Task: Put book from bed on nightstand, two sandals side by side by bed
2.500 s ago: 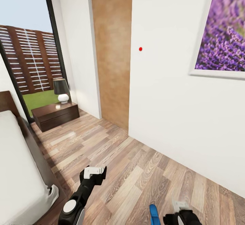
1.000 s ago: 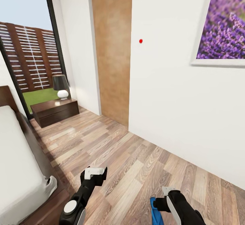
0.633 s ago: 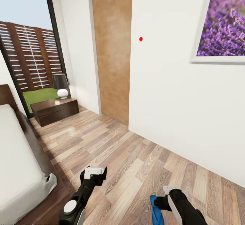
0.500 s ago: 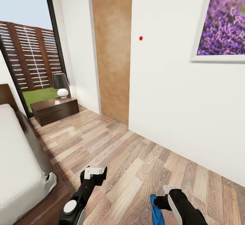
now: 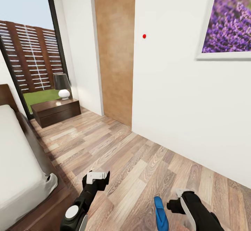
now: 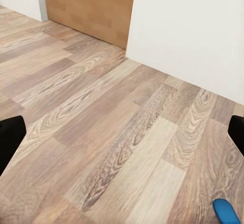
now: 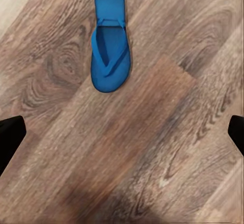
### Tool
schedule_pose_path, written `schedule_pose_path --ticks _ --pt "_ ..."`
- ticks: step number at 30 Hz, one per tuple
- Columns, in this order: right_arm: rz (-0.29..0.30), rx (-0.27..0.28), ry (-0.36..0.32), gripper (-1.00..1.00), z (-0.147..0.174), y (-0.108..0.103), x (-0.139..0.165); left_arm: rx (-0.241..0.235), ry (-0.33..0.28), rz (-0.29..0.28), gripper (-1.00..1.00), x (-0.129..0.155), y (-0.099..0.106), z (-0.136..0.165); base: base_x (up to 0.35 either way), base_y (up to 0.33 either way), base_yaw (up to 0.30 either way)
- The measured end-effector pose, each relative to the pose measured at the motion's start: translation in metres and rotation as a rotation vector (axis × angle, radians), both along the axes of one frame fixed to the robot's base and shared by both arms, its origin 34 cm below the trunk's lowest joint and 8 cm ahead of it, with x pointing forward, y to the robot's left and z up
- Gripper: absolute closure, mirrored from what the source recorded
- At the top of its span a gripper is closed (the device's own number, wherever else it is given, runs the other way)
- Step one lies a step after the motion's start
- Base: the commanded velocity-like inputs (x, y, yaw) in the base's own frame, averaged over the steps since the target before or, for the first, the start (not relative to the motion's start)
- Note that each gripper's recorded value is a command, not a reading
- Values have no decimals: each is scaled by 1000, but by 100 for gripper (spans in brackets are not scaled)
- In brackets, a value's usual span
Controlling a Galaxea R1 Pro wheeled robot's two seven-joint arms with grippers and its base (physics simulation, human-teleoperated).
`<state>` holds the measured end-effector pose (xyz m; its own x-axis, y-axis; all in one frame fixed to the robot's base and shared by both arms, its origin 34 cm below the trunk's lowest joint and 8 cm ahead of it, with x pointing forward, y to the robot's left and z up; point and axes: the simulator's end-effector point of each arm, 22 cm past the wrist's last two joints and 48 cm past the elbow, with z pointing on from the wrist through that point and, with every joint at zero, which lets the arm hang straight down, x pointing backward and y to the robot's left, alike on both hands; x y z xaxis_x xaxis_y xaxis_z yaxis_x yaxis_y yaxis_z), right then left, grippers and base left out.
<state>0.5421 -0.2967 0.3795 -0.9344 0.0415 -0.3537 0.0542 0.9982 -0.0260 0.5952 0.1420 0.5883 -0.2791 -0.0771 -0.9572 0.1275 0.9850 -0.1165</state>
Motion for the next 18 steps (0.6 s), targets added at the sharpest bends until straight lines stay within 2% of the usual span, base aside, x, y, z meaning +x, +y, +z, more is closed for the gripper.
schedule_pose_path --ticks 5,12,18 --pt "-3 -7 7 -100 -10 -6 -4 1 -2 -15 -100 -4 -7 -10 0 0 0" --pt "-3 -10 7 -100 -26 -7 -8 3 -6 -61 -100 -11 -28 -24 0 0 0" --pt "-2 -11 6 -100 -39 -7 -11 5 -8 -70 -100 -16 -32 -37 0 0 0"
